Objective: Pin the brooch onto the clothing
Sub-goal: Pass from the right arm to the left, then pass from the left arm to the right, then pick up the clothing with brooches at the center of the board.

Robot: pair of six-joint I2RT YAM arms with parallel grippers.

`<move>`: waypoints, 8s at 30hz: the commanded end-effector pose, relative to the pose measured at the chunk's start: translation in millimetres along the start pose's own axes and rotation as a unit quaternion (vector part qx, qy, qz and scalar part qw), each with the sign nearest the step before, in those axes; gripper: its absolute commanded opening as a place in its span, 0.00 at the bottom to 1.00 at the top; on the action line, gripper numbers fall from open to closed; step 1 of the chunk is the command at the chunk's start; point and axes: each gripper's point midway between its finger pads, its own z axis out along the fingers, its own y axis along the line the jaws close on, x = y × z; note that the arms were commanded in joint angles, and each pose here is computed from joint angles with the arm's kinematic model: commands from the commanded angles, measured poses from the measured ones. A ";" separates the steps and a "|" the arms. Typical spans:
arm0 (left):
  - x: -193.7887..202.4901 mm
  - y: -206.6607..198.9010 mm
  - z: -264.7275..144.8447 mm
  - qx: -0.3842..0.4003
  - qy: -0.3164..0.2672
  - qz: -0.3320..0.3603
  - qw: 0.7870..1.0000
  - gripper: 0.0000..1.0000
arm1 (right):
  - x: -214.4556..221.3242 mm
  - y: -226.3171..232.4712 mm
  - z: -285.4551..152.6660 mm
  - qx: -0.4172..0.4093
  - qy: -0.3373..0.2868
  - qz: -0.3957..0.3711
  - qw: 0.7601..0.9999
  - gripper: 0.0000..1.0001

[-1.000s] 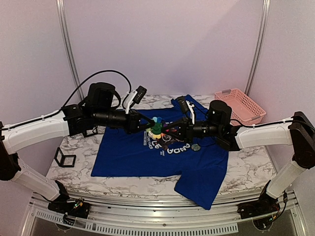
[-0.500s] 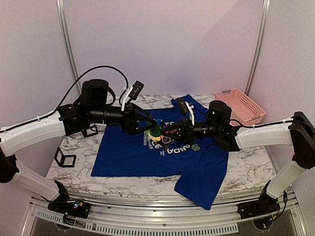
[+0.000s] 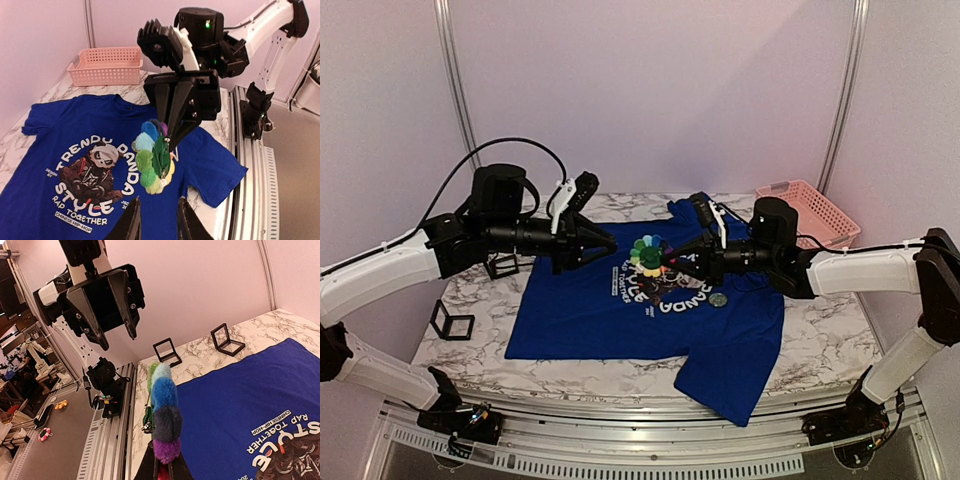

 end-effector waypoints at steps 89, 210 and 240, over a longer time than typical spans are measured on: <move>47.4 48.7 65.1 -0.092 -0.021 -0.142 0.985 0.00 | 6.0 -88.8 22.3 -0.024 -0.092 0.104 0.990 0.81; 196.5 44.0 97.7 0.066 0.338 0.195 0.918 0.52 | 71.8 -204.0 -120.9 0.233 -0.094 0.319 0.914 0.00; 248.6 64.9 226.6 0.012 0.384 0.055 0.922 0.33 | 84.5 -206.4 -109.7 0.230 -0.060 0.341 0.909 0.00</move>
